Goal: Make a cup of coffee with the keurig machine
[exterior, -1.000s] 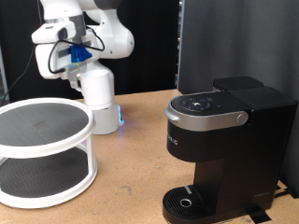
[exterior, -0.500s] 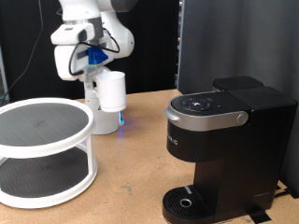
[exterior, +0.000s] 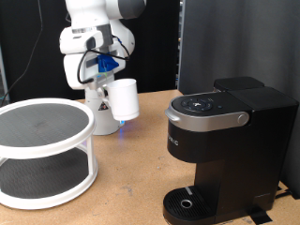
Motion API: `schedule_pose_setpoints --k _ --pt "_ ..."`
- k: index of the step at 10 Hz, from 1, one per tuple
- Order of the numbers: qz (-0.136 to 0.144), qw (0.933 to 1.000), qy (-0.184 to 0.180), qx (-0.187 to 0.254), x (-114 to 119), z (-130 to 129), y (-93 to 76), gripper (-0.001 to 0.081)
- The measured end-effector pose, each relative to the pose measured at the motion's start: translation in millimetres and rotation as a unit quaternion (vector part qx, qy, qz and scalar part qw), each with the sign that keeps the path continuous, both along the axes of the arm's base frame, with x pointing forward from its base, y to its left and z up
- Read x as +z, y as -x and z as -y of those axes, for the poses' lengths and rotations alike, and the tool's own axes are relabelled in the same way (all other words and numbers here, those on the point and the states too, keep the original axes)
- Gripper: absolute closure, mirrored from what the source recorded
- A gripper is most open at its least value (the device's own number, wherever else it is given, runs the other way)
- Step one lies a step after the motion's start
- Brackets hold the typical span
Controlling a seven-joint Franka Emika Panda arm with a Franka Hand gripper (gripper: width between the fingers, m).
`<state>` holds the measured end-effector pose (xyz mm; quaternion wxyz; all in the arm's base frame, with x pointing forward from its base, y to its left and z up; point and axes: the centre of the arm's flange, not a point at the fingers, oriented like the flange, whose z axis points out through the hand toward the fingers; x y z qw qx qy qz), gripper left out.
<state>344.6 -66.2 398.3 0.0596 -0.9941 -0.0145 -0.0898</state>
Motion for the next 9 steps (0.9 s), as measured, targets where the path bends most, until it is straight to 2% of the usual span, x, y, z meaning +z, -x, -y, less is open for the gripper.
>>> schedule_pose_setpoints --k 1,3,9 --pt "0.006 1.0000 -0.004 -0.004 -4 -1 -4.5 0.0734" --pt "-0.003 1.0000 -0.006 -0.003 -13 -1 -9.5 0.0734" --pt "-0.017 0.9996 0.021 0.008 -36 -9 -18.6 0.0734"
